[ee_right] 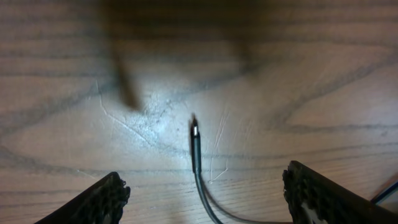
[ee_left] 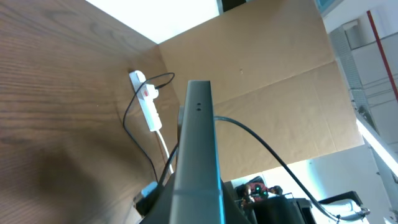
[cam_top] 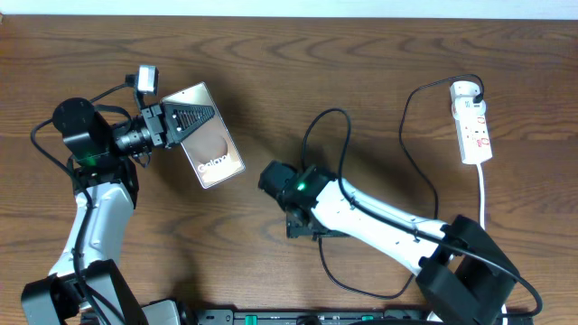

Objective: Plug charger to phone and switch on socket

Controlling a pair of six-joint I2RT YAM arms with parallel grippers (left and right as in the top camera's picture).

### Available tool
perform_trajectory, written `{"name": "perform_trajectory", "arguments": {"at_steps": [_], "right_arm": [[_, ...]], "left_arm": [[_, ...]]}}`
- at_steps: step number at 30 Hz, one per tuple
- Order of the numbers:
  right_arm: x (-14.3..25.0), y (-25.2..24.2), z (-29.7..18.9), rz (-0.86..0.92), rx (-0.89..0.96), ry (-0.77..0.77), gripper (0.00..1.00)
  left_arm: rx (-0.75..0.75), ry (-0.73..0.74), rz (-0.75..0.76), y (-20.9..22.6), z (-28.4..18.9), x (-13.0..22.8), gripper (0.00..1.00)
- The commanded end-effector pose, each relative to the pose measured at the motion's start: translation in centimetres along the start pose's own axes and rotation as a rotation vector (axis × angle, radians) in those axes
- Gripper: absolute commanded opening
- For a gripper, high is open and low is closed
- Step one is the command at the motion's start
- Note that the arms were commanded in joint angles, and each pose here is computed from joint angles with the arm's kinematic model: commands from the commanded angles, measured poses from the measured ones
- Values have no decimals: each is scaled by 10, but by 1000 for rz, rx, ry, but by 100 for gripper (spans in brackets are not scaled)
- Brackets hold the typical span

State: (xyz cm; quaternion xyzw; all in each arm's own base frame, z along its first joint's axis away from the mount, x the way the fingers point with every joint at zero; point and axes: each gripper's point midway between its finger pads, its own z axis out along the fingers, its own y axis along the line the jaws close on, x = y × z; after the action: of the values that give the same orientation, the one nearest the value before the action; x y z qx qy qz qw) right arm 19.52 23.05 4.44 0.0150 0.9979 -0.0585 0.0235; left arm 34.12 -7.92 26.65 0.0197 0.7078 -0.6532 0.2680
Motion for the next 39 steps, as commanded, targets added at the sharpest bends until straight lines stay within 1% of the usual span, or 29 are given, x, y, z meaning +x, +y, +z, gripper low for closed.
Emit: {"name": "perform_trajectory", "arguments": {"at_steps": [1,6,11,17,20,23,27,30,39], "right_arm": [[4,-5,4,35,35,-27,78],[13,-9,13,28,44,-5,77],[21,-5,25,30,13,28,76],[27,-3,30,22,0,42,74],[31,-1,29,7,-1,41,71],[37,3,29,-9,-9,52,71],[43,6,28,-11,-12,60,68],[45,7,28,-15,-11,60,62],[48,6,34,2,-13,65,59]], "left_arm": [[3,0,41,-6,-7,-5,7],[-15,-39,41,-3,-20,-12,7],[-32,-74,41,0,-31,-18,7],[-35,-82,41,0,-34,-19,7],[-35,-82,41,0,-34,-19,7],[-35,-82,41,0,-34,-19,7],[-35,-82,40,0,-34,-19,7],[-35,-82,40,0,-34,-19,7],[-35,-82,41,0,-34,-19,7]]}}
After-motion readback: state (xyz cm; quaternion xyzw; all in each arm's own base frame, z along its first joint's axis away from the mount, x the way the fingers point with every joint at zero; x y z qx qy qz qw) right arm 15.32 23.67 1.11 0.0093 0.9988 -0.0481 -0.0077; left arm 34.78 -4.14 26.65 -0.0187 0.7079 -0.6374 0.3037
